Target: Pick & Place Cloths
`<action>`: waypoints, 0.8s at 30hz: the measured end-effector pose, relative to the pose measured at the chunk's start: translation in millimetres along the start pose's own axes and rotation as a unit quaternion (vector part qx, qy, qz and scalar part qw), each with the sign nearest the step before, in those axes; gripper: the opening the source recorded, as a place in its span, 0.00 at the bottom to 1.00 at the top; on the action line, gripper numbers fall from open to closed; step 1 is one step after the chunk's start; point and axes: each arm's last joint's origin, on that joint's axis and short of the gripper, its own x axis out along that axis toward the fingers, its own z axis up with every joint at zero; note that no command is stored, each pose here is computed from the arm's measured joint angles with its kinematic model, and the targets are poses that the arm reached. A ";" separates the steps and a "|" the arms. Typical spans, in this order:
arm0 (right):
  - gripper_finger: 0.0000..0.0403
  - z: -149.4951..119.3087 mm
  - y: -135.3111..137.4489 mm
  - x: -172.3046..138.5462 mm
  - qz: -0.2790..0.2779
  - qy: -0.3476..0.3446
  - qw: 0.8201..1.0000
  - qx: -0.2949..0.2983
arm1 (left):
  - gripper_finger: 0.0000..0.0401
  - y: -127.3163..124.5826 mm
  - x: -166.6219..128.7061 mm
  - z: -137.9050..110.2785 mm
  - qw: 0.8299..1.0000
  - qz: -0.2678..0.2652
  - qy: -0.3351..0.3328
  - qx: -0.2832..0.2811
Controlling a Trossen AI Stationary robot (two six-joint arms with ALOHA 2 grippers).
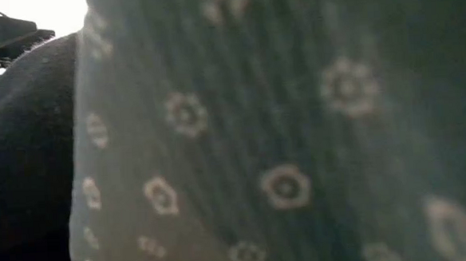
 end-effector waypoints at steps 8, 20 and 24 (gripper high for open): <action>0.26 17.1 -3.5 -1.2 -0.071 -0.089 0.993 -0.031 | 0.44 0.0 0.0 -0.1 1.000 0.000 0.000 0.000; 0.16 34.7 -3.2 -6.2 0.006 -0.197 0.904 0.379 | 0.44 0.0 0.0 -0.1 1.000 0.000 0.000 0.000; 0.14 43.0 -3.4 -9.7 0.057 -0.236 0.821 0.517 | 0.44 0.0 0.0 -0.1 1.000 0.000 0.000 0.000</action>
